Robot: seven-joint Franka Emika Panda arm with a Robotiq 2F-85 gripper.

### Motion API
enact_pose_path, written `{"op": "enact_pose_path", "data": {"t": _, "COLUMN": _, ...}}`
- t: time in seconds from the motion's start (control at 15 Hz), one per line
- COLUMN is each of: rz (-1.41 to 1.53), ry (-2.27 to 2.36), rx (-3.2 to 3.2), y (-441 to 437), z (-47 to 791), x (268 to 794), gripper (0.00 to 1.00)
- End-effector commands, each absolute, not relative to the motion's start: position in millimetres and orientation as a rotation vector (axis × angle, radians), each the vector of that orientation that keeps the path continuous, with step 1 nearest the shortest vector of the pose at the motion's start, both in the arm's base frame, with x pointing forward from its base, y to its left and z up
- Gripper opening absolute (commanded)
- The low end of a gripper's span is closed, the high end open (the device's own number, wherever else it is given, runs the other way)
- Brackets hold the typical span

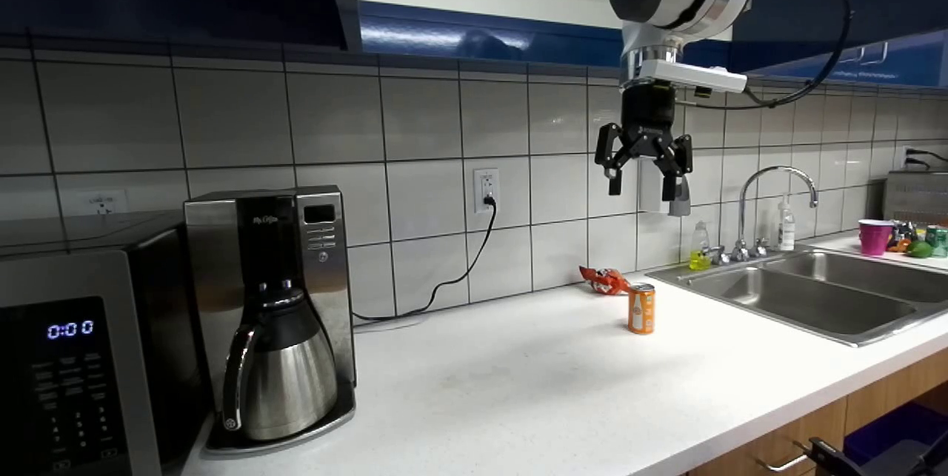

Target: Put the can inside the cupboard

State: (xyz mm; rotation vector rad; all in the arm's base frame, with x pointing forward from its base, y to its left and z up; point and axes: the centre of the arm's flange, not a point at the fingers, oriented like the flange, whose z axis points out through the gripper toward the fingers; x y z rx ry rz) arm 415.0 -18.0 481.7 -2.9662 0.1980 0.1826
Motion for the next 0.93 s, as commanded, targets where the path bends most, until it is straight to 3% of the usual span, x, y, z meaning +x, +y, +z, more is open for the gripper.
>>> {"op": "enact_pose_path", "data": {"t": 0.0, "rz": 0.174, "ry": 0.242, "rx": -2.963, "y": -35, "z": 467, "x": 426, "gripper": 1.0}}
{"op": "enact_pose_path", "data": {"t": 0.87, "rz": 0.178, "ry": 0.332, "rx": -3.017, "y": -91, "z": 345, "x": 487, "gripper": 1.0}}
